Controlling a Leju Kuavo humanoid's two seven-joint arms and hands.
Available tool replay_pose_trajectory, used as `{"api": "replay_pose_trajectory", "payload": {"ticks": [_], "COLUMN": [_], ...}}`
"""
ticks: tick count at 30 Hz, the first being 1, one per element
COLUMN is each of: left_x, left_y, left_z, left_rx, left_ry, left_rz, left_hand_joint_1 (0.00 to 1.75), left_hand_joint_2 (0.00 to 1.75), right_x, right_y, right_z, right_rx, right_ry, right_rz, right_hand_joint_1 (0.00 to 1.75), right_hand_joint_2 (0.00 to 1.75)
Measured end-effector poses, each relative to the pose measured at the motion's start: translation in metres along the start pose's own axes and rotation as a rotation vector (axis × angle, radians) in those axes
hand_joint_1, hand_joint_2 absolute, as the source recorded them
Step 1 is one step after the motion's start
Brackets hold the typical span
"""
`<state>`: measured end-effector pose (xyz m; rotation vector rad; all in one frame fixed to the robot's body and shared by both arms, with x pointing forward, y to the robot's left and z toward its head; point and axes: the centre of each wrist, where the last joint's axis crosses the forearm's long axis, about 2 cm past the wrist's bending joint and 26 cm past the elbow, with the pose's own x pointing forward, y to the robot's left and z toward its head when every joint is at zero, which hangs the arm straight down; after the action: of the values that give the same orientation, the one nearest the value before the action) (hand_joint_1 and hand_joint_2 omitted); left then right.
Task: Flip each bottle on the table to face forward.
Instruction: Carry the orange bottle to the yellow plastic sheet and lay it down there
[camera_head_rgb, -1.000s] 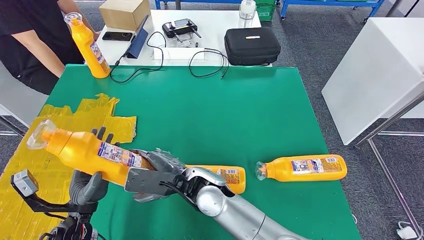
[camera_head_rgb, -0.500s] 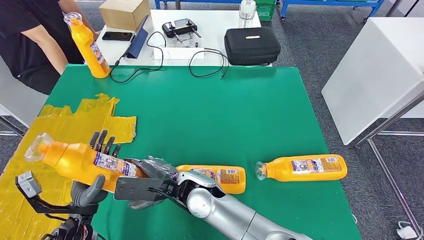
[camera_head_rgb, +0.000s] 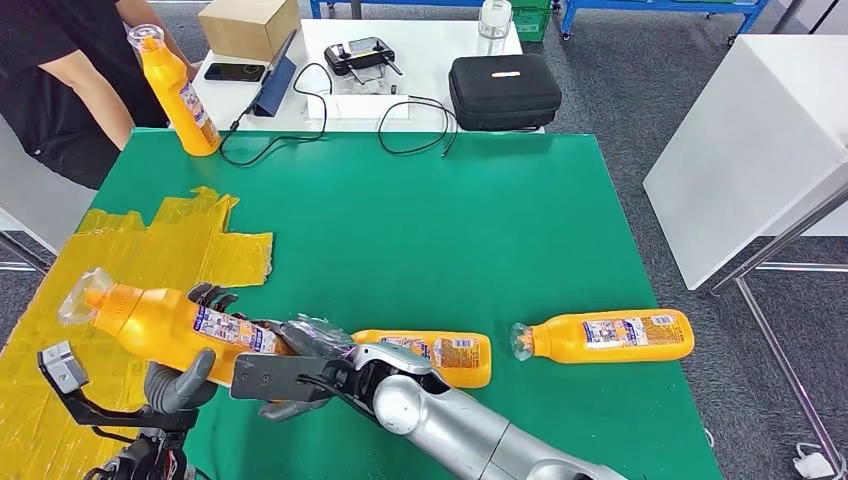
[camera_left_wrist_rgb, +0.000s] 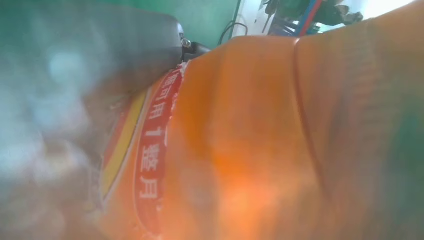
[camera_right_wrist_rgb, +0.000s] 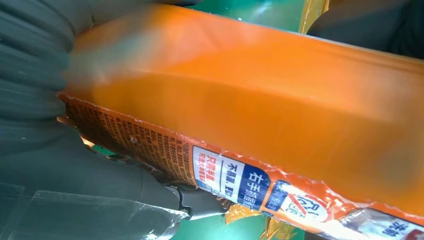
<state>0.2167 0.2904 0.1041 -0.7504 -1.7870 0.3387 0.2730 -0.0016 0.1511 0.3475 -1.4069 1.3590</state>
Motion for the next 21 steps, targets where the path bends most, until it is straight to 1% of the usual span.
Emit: {"api": "replay_pose_trajectory", "payload": {"ticks": [9, 10, 12, 13, 14, 16, 19, 21], "left_x": [0.000, 0.000, 0.000, 0.000, 0.000, 0.000, 0.006, 0.013], "left_y": [-0.001, -0.001, -0.001, -0.001, -0.001, -0.002, -0.001, 0.001], "left_z": [0.000, 0.000, -0.001, -0.001, -0.001, -0.002, -0.003, -0.002], "left_rx": [-0.014, -0.016, -0.019, -0.020, -0.021, -0.024, -0.007, 0.025], "left_ry": [-0.008, -0.010, -0.012, -0.014, -0.015, -0.024, -0.054, -0.081], "left_rz": [0.006, 0.006, 0.007, 0.006, 0.001, -0.034, -0.171, -0.315], "left_hand_joint_1": [1.75, 1.75, 1.75, 1.75, 1.75, 1.75, 1.75, 1.75], "left_hand_joint_2": [1.75, 1.75, 1.75, 1.75, 1.75, 1.75, 1.75, 1.75], "right_x": [-0.004, -0.004, -0.005, -0.006, -0.007, -0.010, -0.018, -0.024], "right_y": [-0.001, -0.001, -0.001, 0.000, 0.001, 0.003, 0.006, 0.003], "right_z": [0.001, 0.002, 0.003, 0.003, 0.004, 0.008, 0.024, 0.040], "right_rx": [-0.014, -0.016, -0.020, -0.025, -0.034, -0.075, -0.172, -0.252], "right_ry": [0.004, 0.003, 0.001, -0.002, -0.005, -0.020, -0.051, -0.078], "right_rz": [-0.003, -0.003, -0.004, -0.004, -0.003, -0.003, -0.027, -0.054], "right_hand_joint_1": [1.75, 1.63, 0.76, 0.32, 0.00, 0.00, 0.00, 0.00], "right_hand_joint_2": [1.75, 1.75, 1.75, 1.31, 0.87, 0.00, 0.00, 0.00]}}
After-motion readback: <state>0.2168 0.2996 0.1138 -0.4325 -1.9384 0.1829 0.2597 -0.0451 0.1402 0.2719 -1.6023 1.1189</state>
